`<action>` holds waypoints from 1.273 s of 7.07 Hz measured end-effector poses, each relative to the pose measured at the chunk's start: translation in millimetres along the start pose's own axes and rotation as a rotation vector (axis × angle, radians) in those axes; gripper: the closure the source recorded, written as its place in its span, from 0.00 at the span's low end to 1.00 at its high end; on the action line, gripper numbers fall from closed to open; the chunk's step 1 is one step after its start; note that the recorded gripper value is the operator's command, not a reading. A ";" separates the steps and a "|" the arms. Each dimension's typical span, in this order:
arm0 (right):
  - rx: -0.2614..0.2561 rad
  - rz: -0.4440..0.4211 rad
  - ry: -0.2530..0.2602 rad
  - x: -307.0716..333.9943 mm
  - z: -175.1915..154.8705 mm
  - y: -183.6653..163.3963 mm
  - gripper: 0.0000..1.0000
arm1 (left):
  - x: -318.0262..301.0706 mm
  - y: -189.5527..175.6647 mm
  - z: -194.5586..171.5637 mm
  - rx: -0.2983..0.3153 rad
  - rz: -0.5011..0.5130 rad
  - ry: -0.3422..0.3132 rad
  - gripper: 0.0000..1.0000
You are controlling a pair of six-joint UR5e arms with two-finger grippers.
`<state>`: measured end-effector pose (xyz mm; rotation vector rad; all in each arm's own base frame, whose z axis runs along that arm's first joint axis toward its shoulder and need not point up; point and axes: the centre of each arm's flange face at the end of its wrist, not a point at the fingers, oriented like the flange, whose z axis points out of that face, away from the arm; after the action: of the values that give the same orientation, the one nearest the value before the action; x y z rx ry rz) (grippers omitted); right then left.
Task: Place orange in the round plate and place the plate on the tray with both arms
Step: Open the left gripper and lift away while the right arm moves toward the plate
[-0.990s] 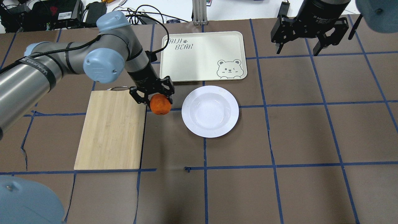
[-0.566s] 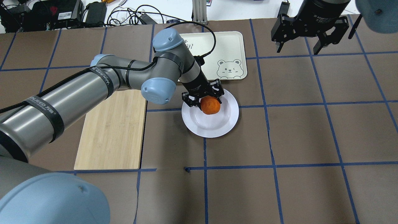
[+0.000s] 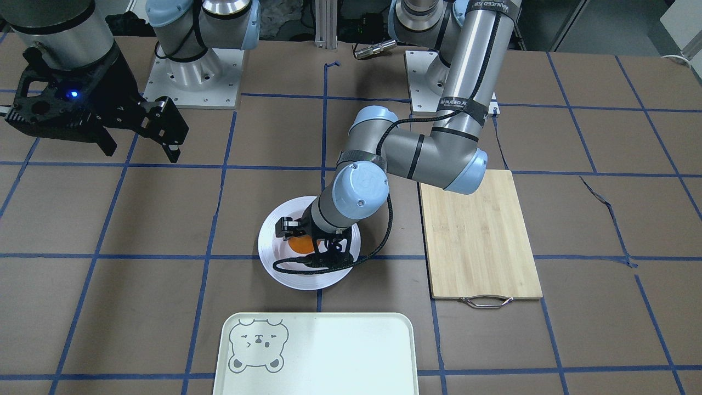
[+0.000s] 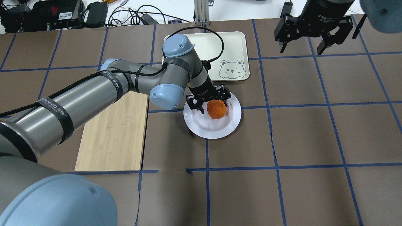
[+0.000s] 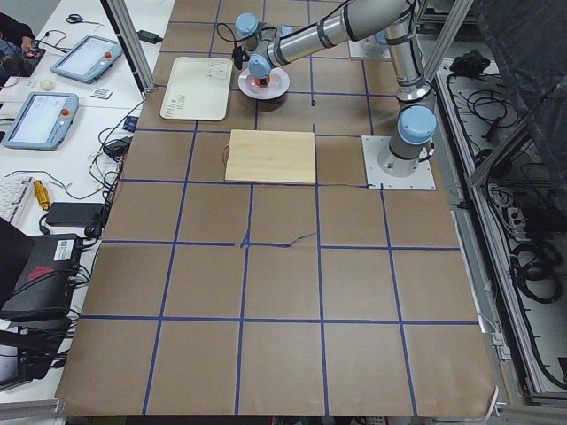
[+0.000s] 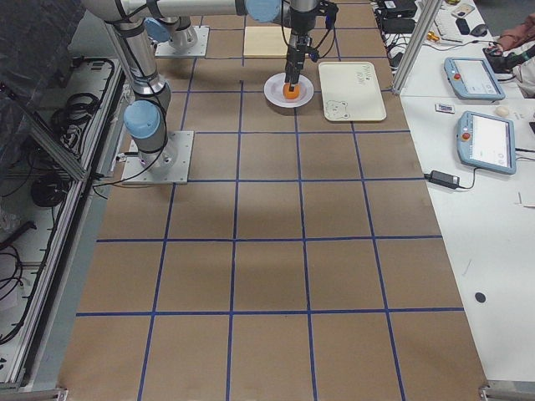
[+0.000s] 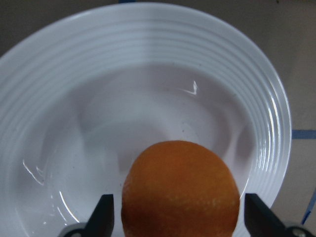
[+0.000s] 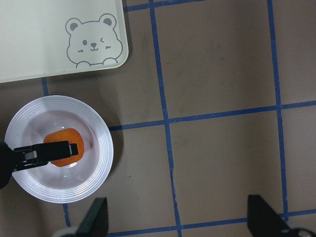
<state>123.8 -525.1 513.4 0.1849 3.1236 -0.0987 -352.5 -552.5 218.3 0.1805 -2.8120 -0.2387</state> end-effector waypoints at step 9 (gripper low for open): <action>-0.128 0.050 -0.438 -26.7 100.6 -43.7 0.00 | -99.8 111.0 -299.6 0.157 0.081 -0.300 0.00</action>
<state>145.8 -577.9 416.1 0.2061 2.6758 0.0546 -174.1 -472.1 490.0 0.0701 -3.1295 -0.0274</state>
